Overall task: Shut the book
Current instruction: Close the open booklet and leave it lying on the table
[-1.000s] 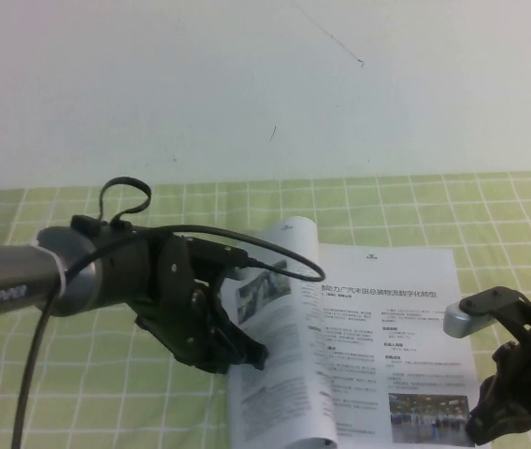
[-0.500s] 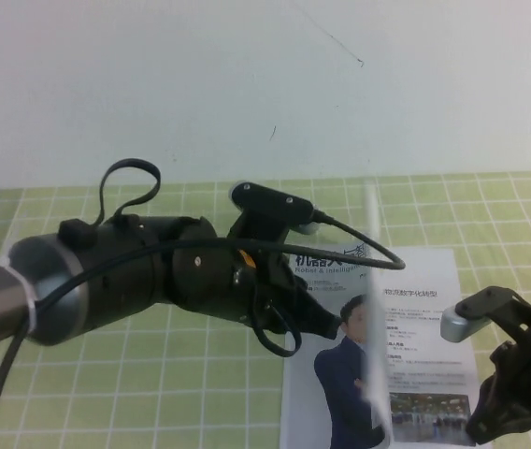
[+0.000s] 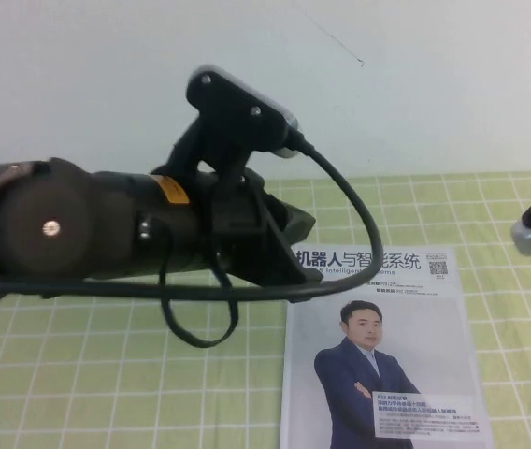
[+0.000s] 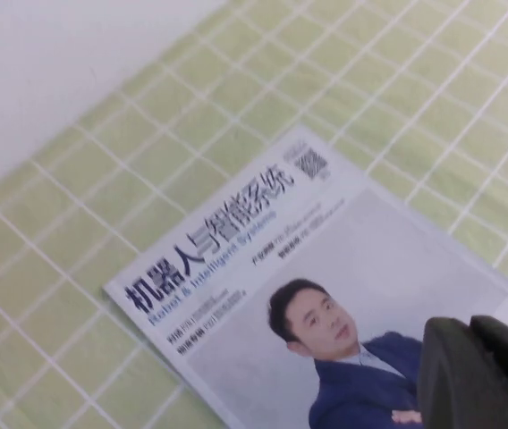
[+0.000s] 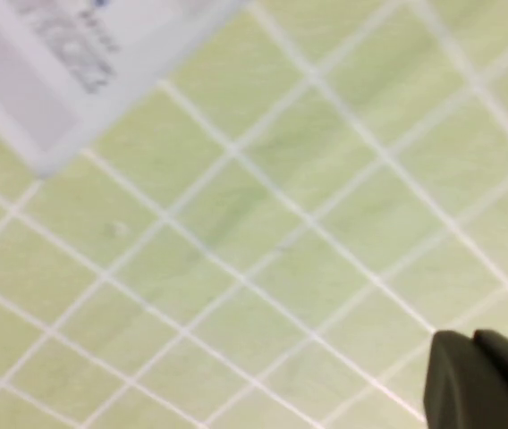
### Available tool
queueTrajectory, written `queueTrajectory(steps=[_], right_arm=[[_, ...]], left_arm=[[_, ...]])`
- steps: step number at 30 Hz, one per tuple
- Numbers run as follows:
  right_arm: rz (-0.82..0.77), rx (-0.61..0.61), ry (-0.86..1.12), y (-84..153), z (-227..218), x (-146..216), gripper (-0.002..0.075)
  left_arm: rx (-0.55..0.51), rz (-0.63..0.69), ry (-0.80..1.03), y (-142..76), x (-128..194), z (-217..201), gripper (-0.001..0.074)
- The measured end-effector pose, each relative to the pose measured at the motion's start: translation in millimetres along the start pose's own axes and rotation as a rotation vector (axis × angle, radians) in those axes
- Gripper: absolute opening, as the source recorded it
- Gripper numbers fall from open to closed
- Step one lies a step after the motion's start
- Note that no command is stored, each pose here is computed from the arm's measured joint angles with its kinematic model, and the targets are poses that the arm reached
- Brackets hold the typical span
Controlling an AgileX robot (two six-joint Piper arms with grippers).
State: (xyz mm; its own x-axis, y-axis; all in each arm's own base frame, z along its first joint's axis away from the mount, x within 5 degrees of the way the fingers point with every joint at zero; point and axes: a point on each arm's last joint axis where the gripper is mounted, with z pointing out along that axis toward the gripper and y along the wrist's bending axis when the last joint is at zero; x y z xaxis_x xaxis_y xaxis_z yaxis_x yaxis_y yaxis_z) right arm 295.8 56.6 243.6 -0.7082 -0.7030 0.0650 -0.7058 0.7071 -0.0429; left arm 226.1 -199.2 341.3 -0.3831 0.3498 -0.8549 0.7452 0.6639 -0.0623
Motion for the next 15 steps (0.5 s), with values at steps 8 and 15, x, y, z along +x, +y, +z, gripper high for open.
queueTrajectory(steps=[8, 15], right_arm=[[0.145, 0.136, -0.316, 22.3, -88.0, 40.4, -0.0003], [0.058, 0.062, -0.712, 79.1, -119.9, 87.4, -0.0003]], left_arm=[[-0.151, 0.151, -0.111, -2.3, -14.1, -84.4, -0.0002], [-0.367, 0.039, -0.102, 8.8, 17.5, -129.0, -0.0002]])
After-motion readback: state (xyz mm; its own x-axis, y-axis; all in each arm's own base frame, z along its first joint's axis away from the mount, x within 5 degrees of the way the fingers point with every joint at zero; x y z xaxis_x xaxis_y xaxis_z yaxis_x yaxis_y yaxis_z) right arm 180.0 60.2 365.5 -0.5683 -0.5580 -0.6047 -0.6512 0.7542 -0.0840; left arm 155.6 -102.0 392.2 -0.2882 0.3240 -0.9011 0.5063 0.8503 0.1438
